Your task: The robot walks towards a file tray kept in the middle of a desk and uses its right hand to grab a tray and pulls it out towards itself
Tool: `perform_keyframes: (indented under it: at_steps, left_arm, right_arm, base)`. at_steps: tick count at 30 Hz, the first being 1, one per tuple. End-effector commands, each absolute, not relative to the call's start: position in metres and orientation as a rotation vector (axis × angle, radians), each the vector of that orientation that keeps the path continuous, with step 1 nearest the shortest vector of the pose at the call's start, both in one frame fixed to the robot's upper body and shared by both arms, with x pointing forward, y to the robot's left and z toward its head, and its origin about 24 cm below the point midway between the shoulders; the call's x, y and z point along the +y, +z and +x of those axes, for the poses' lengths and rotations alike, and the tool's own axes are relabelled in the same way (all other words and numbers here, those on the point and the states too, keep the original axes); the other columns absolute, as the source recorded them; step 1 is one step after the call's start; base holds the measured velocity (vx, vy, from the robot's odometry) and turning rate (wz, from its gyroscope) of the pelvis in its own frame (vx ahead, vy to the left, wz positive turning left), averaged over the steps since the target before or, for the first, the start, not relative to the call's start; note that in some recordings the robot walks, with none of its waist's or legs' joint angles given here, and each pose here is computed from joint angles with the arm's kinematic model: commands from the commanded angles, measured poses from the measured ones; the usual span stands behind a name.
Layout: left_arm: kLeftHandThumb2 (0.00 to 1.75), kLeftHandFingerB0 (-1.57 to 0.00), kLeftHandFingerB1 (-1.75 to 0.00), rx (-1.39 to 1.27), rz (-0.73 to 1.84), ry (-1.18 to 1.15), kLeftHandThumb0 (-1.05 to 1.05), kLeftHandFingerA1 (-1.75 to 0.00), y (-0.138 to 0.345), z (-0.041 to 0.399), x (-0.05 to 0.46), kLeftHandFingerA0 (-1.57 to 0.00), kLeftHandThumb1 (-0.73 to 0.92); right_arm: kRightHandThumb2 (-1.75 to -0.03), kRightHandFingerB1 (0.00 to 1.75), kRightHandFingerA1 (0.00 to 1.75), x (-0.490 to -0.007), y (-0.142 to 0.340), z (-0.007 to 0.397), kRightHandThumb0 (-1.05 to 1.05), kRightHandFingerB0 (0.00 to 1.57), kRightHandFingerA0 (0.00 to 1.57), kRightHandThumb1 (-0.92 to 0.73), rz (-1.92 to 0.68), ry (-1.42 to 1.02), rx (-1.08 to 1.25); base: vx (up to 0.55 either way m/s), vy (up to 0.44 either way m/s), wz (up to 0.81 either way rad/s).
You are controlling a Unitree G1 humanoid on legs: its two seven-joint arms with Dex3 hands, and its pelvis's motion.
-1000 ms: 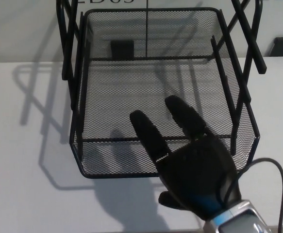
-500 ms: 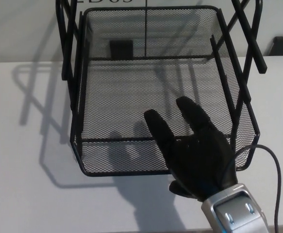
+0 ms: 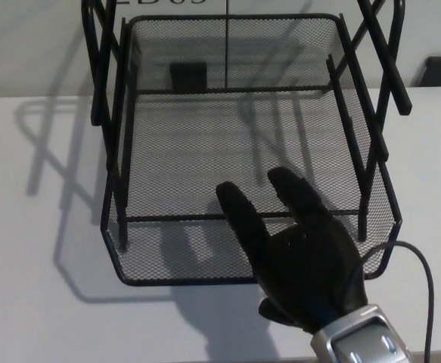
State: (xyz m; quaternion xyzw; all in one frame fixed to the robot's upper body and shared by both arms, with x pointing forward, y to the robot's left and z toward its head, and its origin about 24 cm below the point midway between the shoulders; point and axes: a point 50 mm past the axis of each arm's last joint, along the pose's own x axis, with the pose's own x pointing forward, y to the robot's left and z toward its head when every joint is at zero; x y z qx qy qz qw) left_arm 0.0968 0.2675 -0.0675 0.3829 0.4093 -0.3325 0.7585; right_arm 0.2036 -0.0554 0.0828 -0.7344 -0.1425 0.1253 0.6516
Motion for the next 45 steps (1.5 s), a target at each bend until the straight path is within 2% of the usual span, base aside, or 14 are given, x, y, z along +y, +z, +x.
perform_keyframes:
  at_steps: [1,3,11,12,13,22,36,37,40,41,42,43,44,45]
  left_arm:
    - [0.93,-0.08,-0.49,0.889,0.864,-0.747,-0.26,-0.6,-0.065,0.097,0.271,-0.33,0.49]
    - [0.93,-0.08,-0.49,0.888,0.865,-0.744,-0.26,-0.6,-0.066,0.098,0.272,-0.33,0.49]
    - [0.93,-0.08,-0.49,0.894,0.853,-0.744,-0.26,-0.61,-0.065,0.098,0.271,-0.34,0.48]
    - [0.93,-0.08,-0.49,0.894,0.86,-0.75,-0.26,-0.61,-0.065,0.098,0.271,-0.34,0.48]
    - [0.93,-0.08,-0.49,0.893,0.86,-0.748,-0.26,-0.61,-0.066,0.099,0.271,-0.35,0.48]
    - [0.93,-0.09,-0.49,0.893,0.855,-0.75,-0.25,-0.61,-0.067,0.099,0.272,-0.35,0.48]
    - [0.92,-0.1,-0.5,0.882,0.866,-0.763,-0.25,-0.63,-0.065,0.099,0.271,-0.38,0.48]
    - [0.92,-0.1,-0.5,0.883,0.873,-0.763,-0.25,-0.63,-0.066,0.099,0.272,-0.38,0.48]
    - [0.92,-0.1,-0.5,0.885,0.882,-0.762,-0.25,-0.62,-0.067,0.1,0.272,-0.38,0.48]
    - [0.93,-0.1,-0.5,0.884,0.874,-0.767,-0.27,-0.62,-0.067,0.099,0.273,-0.37,0.48]
    - [0.93,-0.1,-0.5,0.882,0.863,-0.771,-0.28,-0.62,-0.066,0.099,0.274,-0.35,0.48]
    - [0.59,-0.19,-0.4,0.882,0.854,-0.776,-0.32,-0.55,-0.064,0.098,0.274,-0.4,0.68]
    - [0.93,-0.1,-0.5,0.883,0.843,-0.777,-0.27,-0.62,-0.061,0.098,0.272,-0.34,0.48]
    - [0.93,-0.1,-0.5,0.884,0.847,-0.776,-0.26,-0.62,-0.06,0.098,0.272,-0.35,0.48]
  right_arm:
    - [-0.85,0.1,0.24,-0.057,0.076,0.195,-0.72,0.09,0.04,-0.43,-1.62,0.334,-0.284]
    - [-0.85,0.2,0.28,-0.057,0.073,0.192,-0.67,0.0,0.0,-0.38,-1.624,0.348,-0.271]
    - [-0.86,0.21,0.29,-0.06,0.064,0.177,-0.71,0.0,0.02,-0.41,-1.618,0.403,-0.222]
    - [-0.85,0.17,0.21,-0.061,0.063,0.175,-0.75,0.11,0.01,-0.44,-1.601,0.418,-0.203]
    - [-0.86,0.2,0.23,-0.061,0.062,0.173,-0.72,0.0,0.01,-0.43,-1.603,0.425,-0.196]
    - [-0.86,0.24,0.26,-0.061,0.059,0.148,-0.7,0.04,0.01,-0.41,-1.548,0.469,-0.221]
    - [-0.88,0.1,0.19,-0.056,0.086,0.117,-0.78,0.1,0.04,-0.47,-1.48,0.492,-0.355]
    - [-0.68,0.26,0.32,-0.055,0.093,0.115,-0.85,0.0,0.0,-0.55,-1.463,0.493,-0.382]
    - [-0.57,0.27,0.35,-0.054,0.107,0.111,-0.82,0.0,0.0,-0.57,-1.423,0.509,-0.434]
    - [-0.87,0.14,0.24,-0.054,0.112,0.108,-0.74,0.07,0.03,-0.42,-1.405,0.519,-0.45]
    - [-0.88,0.15,0.25,-0.054,0.117,0.105,-0.73,0.02,0.01,-0.4,-1.375,0.54,-0.466]
    - [-0.89,0.11,0.21,-0.053,0.123,0.101,-0.77,0.0,0.01,-0.43,-1.345,0.575,-0.474]
    - [-0.89,0.09,0.22,-0.053,0.129,0.097,-0.79,0.02,0.03,-0.45,-1.302,0.606,-0.476]
    - [-0.9,0.09,0.23,-0.053,0.133,0.094,-0.8,0.09,0.07,-0.47,-1.278,0.625,-0.487]
  base:
    - [0.0,0.0,0.0]
    - [0.0,0.0,0.0]
    - [0.0,0.0,0.0]
    - [0.0,0.0,0.0]
    - [0.0,0.0,0.0]
    - [0.0,0.0,0.0]
    - [0.0,0.0,0.0]
    - [0.0,0.0,0.0]
    - [0.0,0.0,0.0]
    - [0.0,0.0,0.0]
    - [0.0,0.0,0.0]
    - [0.0,0.0,0.0]
    - [0.0,0.0,0.0]
    - [0.0,0.0,0.0]
